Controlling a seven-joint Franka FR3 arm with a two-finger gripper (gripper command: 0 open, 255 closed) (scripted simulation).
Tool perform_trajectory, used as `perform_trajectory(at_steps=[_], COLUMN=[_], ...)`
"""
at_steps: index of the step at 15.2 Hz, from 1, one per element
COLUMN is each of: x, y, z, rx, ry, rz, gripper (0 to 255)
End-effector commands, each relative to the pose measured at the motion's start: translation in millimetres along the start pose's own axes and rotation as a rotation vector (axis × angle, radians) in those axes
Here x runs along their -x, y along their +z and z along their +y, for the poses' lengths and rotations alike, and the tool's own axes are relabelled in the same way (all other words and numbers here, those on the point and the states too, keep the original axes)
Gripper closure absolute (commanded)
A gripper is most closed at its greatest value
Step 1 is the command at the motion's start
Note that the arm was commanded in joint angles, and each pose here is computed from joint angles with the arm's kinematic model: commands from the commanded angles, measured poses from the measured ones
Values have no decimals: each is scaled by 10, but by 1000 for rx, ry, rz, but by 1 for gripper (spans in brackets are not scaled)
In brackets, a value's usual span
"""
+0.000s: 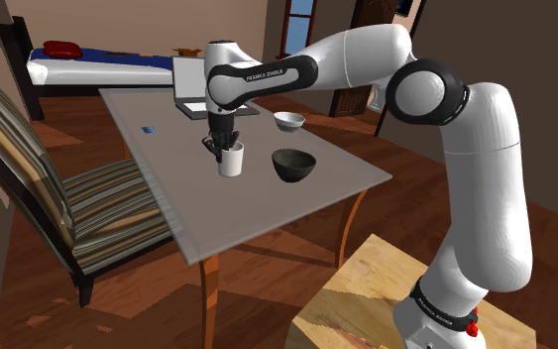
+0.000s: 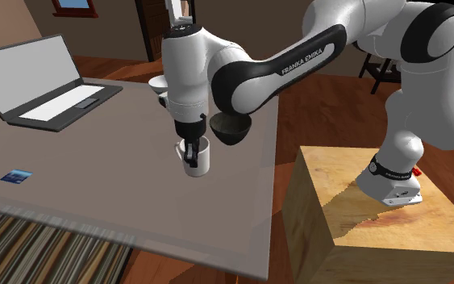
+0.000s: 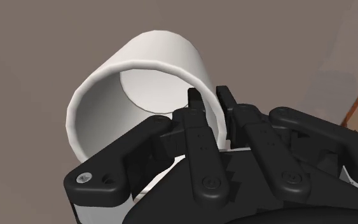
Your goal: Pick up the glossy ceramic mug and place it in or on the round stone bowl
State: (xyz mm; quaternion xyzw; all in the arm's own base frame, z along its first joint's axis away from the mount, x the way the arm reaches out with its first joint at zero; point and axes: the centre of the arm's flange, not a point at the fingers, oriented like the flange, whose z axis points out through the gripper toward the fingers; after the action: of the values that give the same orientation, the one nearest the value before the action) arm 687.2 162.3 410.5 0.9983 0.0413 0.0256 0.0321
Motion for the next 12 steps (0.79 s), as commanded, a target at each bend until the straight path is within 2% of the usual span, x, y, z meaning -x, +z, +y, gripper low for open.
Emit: perform_trajectory(at_steps=[1,12], x=[-6,-34], y=[-113,-691], z=[28,66], rx=[0,0], ry=[0,0], rz=[0,0], gripper=[255,255])
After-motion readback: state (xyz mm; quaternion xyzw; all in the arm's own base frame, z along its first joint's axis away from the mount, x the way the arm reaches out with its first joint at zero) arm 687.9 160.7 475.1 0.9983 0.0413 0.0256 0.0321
